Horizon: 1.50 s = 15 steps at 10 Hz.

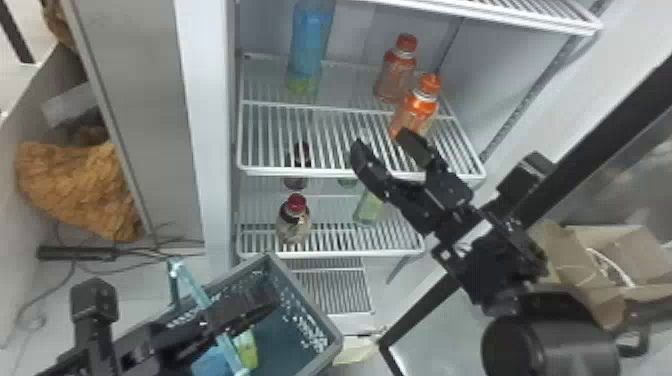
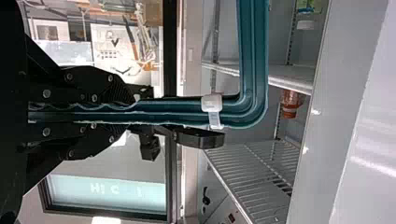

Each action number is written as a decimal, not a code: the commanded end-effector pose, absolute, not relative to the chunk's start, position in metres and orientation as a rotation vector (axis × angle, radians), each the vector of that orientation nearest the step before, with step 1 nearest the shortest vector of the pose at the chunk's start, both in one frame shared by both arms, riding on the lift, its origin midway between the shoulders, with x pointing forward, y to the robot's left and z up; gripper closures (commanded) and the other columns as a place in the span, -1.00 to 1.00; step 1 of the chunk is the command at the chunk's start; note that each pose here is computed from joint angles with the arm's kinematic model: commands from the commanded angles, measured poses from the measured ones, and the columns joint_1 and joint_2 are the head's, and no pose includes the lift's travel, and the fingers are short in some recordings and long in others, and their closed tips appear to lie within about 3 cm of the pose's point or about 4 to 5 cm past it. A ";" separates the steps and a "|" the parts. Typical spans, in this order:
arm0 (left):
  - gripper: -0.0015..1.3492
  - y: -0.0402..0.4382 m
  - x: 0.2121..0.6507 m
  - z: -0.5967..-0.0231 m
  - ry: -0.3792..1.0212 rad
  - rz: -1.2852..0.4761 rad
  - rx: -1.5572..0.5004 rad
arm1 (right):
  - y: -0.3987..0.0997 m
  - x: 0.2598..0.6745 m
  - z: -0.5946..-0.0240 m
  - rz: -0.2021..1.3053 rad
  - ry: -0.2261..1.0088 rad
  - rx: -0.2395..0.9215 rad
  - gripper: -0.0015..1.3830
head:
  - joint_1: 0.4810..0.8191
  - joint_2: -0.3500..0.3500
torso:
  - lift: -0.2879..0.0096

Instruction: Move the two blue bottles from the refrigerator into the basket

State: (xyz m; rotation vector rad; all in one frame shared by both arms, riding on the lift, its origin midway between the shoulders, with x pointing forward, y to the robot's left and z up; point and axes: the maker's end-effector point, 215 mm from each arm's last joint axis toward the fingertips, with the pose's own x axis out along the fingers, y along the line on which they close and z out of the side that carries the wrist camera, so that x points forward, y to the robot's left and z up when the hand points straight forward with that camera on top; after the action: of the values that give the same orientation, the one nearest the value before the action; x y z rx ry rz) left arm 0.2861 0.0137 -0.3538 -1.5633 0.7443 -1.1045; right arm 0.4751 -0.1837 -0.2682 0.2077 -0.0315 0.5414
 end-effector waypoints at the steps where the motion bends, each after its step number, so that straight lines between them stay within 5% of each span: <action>1: 0.78 0.013 0.286 -0.353 0.745 -1.107 -1.565 | -0.178 0.496 -0.264 0.547 -0.048 0.192 -0.81 | 0.27 -0.73 | 0.87; 15: 0.78 0.007 0.280 -0.352 0.771 -1.130 -1.561 | -0.124 0.633 -0.270 0.497 -0.006 0.135 -0.81 | 0.27 -0.42 | 0.87</action>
State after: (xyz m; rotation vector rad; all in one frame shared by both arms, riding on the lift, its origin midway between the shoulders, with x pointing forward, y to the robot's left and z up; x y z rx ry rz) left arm 0.2803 0.0071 -0.3517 -1.5614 0.7711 -1.1298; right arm 0.6301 -0.1249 -0.2694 0.1371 -0.0091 0.4977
